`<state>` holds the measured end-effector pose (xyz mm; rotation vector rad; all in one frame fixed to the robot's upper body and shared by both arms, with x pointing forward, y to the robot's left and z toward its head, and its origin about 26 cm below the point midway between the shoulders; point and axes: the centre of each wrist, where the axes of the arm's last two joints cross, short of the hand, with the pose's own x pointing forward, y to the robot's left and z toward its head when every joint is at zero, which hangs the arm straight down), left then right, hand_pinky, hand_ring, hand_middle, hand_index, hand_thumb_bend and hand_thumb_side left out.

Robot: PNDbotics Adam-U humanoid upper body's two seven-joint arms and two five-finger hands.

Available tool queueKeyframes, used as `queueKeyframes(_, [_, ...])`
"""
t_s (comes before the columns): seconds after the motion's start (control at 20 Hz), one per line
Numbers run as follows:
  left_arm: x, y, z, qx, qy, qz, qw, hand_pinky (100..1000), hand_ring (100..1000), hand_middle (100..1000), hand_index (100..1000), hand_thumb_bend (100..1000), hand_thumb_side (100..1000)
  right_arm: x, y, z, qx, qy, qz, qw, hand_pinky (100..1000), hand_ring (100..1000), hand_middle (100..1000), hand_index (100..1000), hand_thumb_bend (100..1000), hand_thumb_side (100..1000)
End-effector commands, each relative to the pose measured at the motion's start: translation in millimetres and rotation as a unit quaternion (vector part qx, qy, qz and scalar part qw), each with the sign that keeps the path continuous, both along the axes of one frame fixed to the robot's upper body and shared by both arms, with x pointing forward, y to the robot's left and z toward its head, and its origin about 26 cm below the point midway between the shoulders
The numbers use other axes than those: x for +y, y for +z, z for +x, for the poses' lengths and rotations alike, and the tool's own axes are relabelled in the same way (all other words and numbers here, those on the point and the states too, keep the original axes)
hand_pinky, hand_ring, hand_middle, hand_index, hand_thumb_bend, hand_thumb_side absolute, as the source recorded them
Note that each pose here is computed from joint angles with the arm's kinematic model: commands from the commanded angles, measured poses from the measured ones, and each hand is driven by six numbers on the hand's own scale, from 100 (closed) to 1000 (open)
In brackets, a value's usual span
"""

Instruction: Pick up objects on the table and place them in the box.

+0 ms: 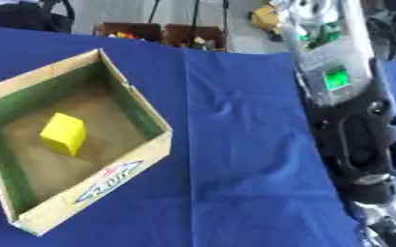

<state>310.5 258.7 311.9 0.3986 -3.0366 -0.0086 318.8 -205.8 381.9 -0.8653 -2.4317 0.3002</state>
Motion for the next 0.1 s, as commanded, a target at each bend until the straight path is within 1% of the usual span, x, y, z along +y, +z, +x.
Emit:
queueKeyframes(0.05, [5.0,7.4,-4.9,-0.016,0.011,0.004,1.0,746,894,876,935,100,925,-20.7,6.5,-23.7,-0.1,-0.025,0.063,0.993,746,817,785,779,100,592])
queueKeyframes(0.1, [5.4,7.0,-4.9,-0.016,0.011,0.003,1.0,746,894,876,935,100,928,-25.8,3.3,-25.7,-0.128,-0.028,0.078,0.988,751,823,795,791,100,632])
